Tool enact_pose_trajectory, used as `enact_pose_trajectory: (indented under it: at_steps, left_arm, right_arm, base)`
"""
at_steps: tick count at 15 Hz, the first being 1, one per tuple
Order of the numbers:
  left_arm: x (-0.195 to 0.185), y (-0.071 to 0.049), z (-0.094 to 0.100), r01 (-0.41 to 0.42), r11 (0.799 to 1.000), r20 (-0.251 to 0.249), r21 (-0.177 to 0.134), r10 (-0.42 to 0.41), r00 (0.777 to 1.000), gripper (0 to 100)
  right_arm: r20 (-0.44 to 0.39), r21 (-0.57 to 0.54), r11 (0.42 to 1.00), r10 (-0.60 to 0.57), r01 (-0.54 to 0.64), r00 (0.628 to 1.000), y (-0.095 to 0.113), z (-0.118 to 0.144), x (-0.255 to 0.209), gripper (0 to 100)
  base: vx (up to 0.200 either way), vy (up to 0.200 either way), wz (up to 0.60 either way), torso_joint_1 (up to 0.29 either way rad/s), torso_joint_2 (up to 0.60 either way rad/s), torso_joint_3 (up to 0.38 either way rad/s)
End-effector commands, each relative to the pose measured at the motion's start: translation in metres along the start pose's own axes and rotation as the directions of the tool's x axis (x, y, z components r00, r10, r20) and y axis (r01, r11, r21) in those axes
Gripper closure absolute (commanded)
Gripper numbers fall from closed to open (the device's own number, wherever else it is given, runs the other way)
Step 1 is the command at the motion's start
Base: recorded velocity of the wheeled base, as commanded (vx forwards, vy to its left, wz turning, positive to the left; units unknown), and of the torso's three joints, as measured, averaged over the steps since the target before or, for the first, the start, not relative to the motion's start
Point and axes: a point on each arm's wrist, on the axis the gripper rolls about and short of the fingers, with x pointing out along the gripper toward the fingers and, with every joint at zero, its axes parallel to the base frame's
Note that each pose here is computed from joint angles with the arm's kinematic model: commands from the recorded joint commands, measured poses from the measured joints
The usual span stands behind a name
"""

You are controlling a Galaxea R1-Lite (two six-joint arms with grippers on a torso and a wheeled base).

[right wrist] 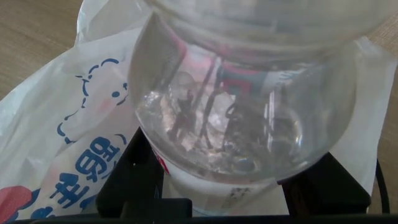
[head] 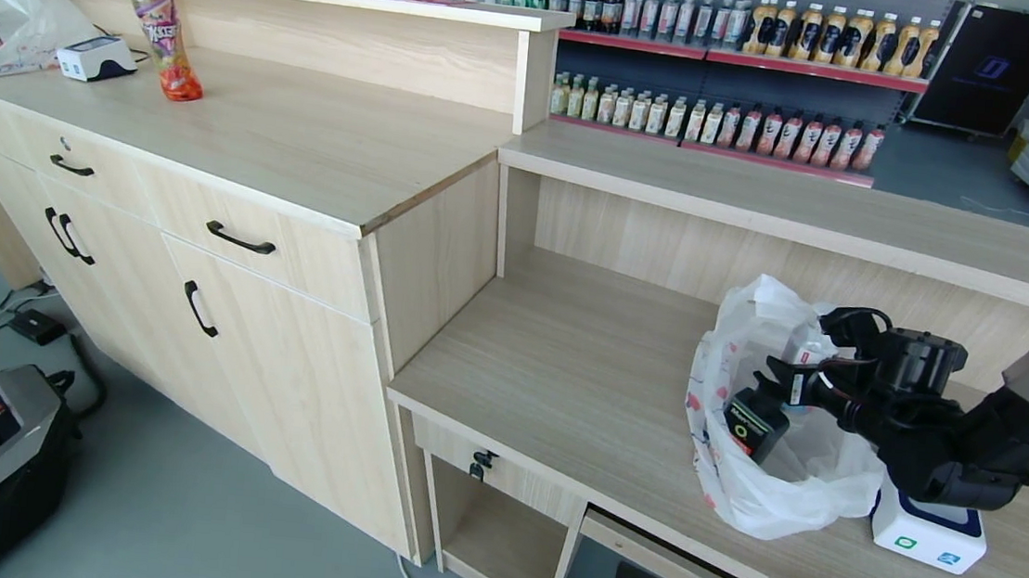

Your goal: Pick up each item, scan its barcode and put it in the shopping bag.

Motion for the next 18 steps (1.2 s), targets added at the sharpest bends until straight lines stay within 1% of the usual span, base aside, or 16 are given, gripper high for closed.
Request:
enact_pose_trajectory:
  at_steps: [1, 2, 7, 9, 11, 15, 18]
  left_arm:
    - [0.0, 0.0, 0.0, -0.001, 1.0, 0.0, 0.0, 0.001, 1.0, 0]
    - [0.0, 0.0, 0.0, -0.001, 1.0, 0.0, -0.001, 0.001, 1.0, 0]
    - [0.0, 0.0, 0.0, -0.001, 1.0, 0.0, -0.001, 0.001, 1.0, 0]
    - [0.0, 0.0, 0.0, -0.001, 1.0, 0.0, -0.001, 0.001, 1.0, 0]
    - [0.0, 0.0, 0.0, -0.001, 1.0, 0.0, -0.001, 0.001, 1.0, 0]
    - [0.0, 0.0, 0.0, -0.001, 1.0, 0.0, 0.0, 0.001, 1.0, 0]
    - [0.0, 0.0, 0.0, -0.001, 1.0, 0.0, -0.001, 0.001, 1.0, 0]
  right_arm:
    - [-0.004, 0.001, 1.0, 0.001, -0.001, 1.0, -0.001, -0.001, 0.0, 0]
    - [-0.003, 0.003, 1.0, 0.006, -0.006, 1.0, -0.005, -0.002, 0.0, 0]
    - [0.011, 0.002, 1.0, 0.01, -0.01, 1.0, -0.007, 0.001, 0.0, 0]
    - [0.022, 0.002, 1.0, 0.016, -0.016, 1.0, -0.009, 0.006, -0.003, 0]
    - [0.055, -0.004, 0.999, 0.045, -0.045, 0.997, -0.01, 0.02, -0.009, 0]
    - [0.137, -0.02, 0.997, 0.079, -0.077, 0.987, -0.014, 0.067, -0.03, 0]
    - [0.197, -0.04, 0.993, 0.114, -0.108, 0.974, -0.017, 0.09, -0.047, 0]
  base:
    - [0.0, 0.0, 0.0, 0.0, 0.0, 0.0]
    - [0.0, 0.0, 0.0, 0.0, 0.0, 0.0]
    - [0.0, 0.0, 0.0, 0.0, 0.0, 0.0]
    - [0.0, 0.0, 0.0, 0.0, 0.0, 0.0]
    - [0.0, 0.0, 0.0, 0.0, 0.0, 0.0]
    - [0.0, 0.0, 0.0, 0.0, 0.0, 0.0]
    - [0.0, 0.0, 0.0, 0.0, 0.0, 0.0]
